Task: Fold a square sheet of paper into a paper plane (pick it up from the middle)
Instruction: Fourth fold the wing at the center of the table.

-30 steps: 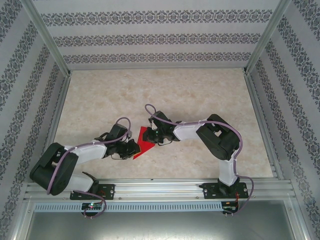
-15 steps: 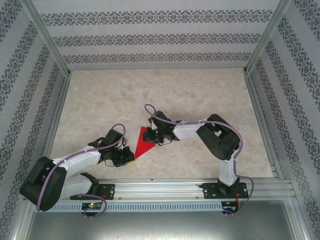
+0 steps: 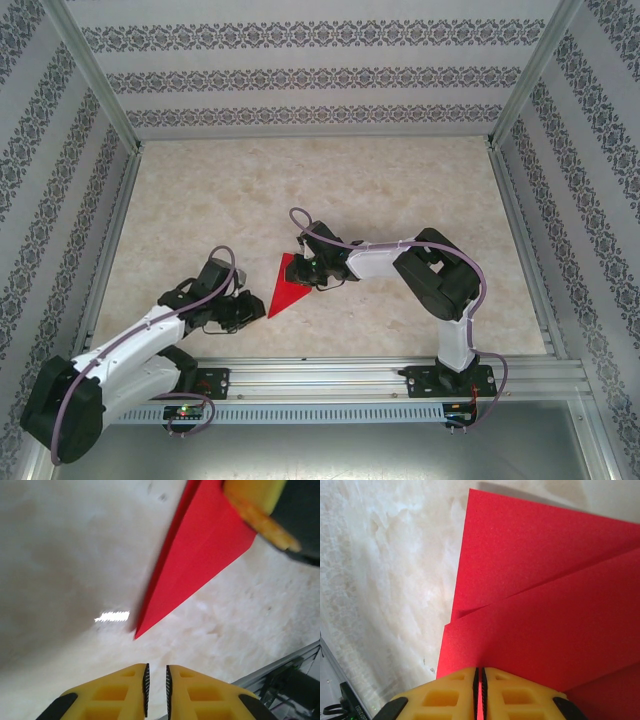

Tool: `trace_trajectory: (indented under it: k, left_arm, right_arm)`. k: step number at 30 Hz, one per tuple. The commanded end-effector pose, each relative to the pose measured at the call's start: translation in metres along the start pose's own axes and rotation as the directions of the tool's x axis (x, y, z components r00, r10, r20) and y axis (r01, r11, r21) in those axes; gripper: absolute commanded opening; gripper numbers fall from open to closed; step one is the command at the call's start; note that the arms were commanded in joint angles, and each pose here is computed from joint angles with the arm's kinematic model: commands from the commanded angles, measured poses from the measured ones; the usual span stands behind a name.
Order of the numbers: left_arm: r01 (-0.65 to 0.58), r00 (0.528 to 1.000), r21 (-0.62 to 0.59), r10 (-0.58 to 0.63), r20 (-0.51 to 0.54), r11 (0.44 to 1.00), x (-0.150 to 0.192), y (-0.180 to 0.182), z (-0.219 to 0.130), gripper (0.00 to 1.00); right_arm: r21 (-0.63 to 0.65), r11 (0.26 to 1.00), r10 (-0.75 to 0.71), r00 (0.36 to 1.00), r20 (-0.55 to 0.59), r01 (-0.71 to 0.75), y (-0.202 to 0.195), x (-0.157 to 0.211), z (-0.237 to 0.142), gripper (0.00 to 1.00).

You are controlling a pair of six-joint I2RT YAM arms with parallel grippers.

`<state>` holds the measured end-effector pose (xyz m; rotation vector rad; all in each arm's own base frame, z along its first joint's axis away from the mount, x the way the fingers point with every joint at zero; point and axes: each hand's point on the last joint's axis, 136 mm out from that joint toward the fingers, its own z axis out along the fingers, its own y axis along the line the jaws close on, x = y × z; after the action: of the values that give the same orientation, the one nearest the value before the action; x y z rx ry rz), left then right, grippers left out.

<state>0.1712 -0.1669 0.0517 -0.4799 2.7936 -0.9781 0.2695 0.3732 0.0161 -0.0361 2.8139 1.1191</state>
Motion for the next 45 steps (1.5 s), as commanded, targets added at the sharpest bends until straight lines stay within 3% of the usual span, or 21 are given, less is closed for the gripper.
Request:
trace_trajectory:
  k: [1, 10, 16, 21, 27, 37, 45]
  left_arm:
    - [-0.005, 0.997, 0.089, -0.002, 0.079, 0.996, -0.03, -0.033, 0.004, 0.2]
    - [-0.018, 0.999, 0.075, 0.015, 0.042, 0.997, -0.054, -0.048, 0.039, 0.2]
    - [0.015, 0.999, -0.03, -0.016, -0.046, 0.999, -0.04, -0.018, 0.059, 0.18]
    - [0.015, 0.996, -0.199, -0.032, -0.082, 0.98, -0.031, 0.016, 0.059, 0.11]
    - [0.007, 0.995, -0.22, -0.029, -0.099, 0.975, -0.027, 0.024, 0.061, 0.09]
    - [0.004, 0.994, -0.258, -0.032, -0.104, 0.966, -0.025, 0.032, 0.059, 0.05]
    - [0.008, 0.993, -0.307, -0.044, -0.11, 0.952, -0.015, 0.053, 0.058, 0.05]
  right_arm:
    - [0.119, 0.992, 0.033, 0.999, 0.0, -0.033, -0.031, 0.009, 0.005, 0.15]
    - [0.106, 0.994, 0.032, 0.999, 0.002, -0.032, -0.026, 0.007, 0.004, 0.15]
    - [0.046, 0.999, 0.018, 1.0, 0.012, -0.018, -0.007, -0.004, -0.002, 0.16]
    - [-0.017, 0.999, -0.035, 0.997, 0.065, 0.036, 0.021, -0.02, -0.026, 0.17]
    - [-0.067, 0.993, -0.094, 0.995, 0.025, 0.096, 0.04, -0.012, -0.027, 0.16]
    - [0.027, 0.999, -0.027, 1.0, 0.015, 0.027, -0.001, -0.008, 0.01, 0.12]
    - [0.048, 0.998, 0.042, 0.995, 0.085, -0.047, -0.036, -0.03, 0.001, 0.13]
